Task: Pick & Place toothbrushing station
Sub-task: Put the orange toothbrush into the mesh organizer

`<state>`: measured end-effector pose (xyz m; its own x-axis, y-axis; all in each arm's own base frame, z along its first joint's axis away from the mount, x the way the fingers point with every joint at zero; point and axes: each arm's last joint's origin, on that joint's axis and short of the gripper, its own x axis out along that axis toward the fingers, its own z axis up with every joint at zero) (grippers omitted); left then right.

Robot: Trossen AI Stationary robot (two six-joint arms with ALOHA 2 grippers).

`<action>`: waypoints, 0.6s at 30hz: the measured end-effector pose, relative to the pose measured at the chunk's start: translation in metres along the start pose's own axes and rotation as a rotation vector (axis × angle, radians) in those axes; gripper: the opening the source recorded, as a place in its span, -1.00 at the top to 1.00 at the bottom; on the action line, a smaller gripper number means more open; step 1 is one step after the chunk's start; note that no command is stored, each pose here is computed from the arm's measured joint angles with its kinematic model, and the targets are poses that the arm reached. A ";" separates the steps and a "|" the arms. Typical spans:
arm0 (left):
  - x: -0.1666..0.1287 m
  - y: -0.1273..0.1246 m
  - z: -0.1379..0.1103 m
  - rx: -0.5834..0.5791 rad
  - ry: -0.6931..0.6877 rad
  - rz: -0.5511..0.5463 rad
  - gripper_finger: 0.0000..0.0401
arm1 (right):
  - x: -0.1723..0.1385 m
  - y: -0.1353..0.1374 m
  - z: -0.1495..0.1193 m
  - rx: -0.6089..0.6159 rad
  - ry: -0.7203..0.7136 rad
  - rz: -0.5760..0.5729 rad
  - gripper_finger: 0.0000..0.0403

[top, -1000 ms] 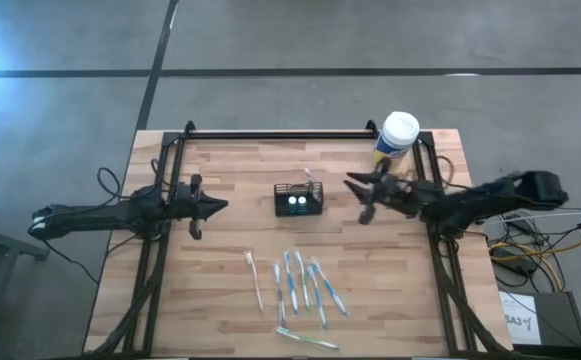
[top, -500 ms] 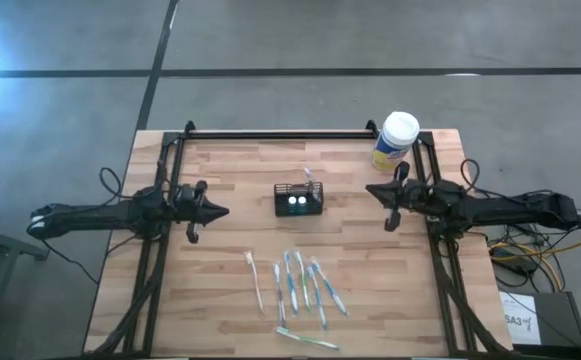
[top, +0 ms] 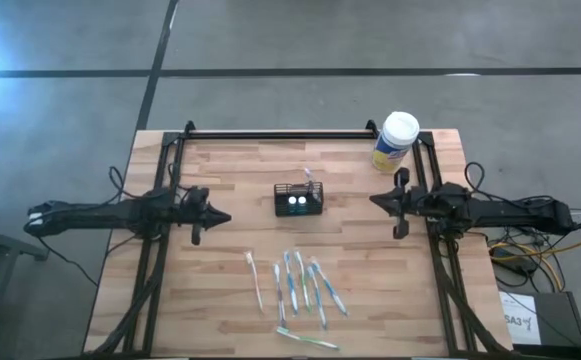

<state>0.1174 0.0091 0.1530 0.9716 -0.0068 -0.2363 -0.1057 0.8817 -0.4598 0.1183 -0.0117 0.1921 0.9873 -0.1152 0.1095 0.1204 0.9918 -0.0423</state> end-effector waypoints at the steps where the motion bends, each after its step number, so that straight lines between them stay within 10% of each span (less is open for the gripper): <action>1: 0.000 -0.001 0.002 -0.013 -0.001 0.030 0.99 | 0.000 0.000 -0.001 -0.011 -0.007 -0.001 0.96; 18: 0.008 -0.095 0.093 -0.227 0.350 0.258 0.99 | -0.001 0.000 -0.007 -0.025 0.015 0.000 0.96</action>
<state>0.1547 -0.0309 0.2745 0.7824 0.0057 -0.6228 -0.4150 0.7504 -0.5145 0.1182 -0.0116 0.1848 0.9887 -0.1158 0.0949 0.1224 0.9902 -0.0673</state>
